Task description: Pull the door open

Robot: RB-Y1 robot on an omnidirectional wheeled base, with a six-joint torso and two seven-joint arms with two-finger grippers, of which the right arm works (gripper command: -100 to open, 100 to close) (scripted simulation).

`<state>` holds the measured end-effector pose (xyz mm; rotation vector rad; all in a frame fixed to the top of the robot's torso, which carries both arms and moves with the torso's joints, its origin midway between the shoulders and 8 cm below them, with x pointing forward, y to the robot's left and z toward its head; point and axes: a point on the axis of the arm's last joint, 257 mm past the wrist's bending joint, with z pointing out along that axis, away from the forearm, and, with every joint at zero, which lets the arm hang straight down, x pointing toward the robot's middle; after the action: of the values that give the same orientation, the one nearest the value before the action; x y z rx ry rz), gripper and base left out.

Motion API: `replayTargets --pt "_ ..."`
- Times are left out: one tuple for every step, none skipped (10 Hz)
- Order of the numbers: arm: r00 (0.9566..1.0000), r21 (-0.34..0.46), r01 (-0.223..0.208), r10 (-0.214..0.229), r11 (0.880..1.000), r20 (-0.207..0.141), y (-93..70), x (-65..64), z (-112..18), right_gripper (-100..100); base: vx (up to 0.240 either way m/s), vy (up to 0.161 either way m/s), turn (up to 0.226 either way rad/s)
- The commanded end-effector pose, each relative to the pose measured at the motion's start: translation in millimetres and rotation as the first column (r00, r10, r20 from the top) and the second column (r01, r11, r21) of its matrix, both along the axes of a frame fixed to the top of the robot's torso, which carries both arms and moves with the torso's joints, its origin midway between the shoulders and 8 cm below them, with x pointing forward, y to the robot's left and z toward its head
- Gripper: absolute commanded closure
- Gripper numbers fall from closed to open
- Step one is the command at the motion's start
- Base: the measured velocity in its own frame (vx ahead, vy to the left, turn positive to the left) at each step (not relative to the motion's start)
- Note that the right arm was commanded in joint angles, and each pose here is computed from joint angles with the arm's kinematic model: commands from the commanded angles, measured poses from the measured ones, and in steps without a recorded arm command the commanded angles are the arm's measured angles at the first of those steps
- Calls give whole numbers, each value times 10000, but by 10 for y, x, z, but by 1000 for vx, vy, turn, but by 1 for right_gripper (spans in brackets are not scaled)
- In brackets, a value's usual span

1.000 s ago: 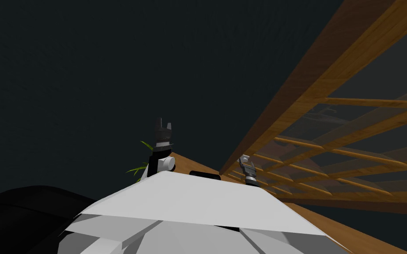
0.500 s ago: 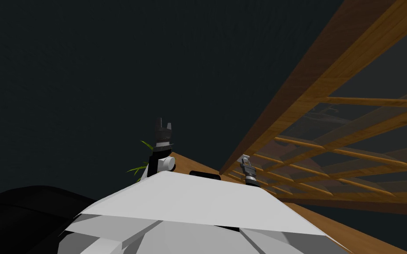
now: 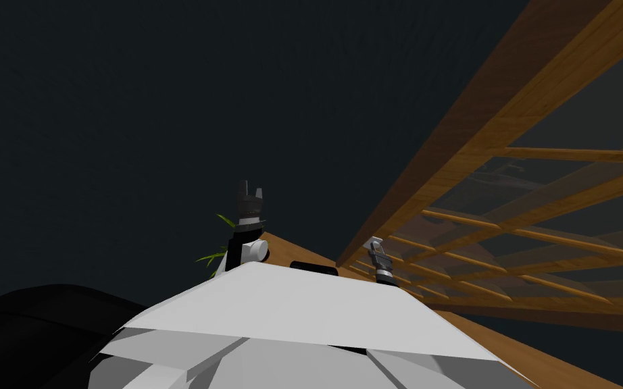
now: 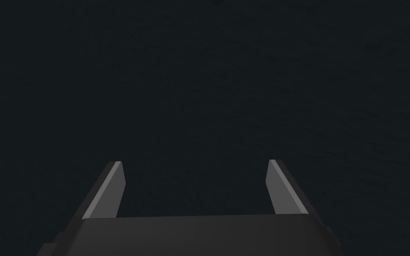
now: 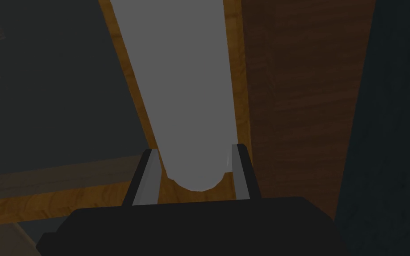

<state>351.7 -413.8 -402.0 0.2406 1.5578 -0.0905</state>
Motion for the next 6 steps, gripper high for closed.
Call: replayTargets --pt "9999 488 3 -9 9988 121 -1 -2 5 100 -15 -8 28" --pt "9998 745 1 -15 9972 188 -3 -2 9 100 -16 -8 22" --pt "9997 1000 -3 -23 9950 256 -5 -3 13 100 -16 -5 20" --pt "9994 1320 -11 -35 9912 341 -8 -4 19 100 -18 -4 24" --pt "9991 1607 -21 -47 9870 420 -11 -5 24 100 -19 -5 28" --pt "9990 1678 -23 -50 9858 435 -11 -5 24 100 -13 -4 12"
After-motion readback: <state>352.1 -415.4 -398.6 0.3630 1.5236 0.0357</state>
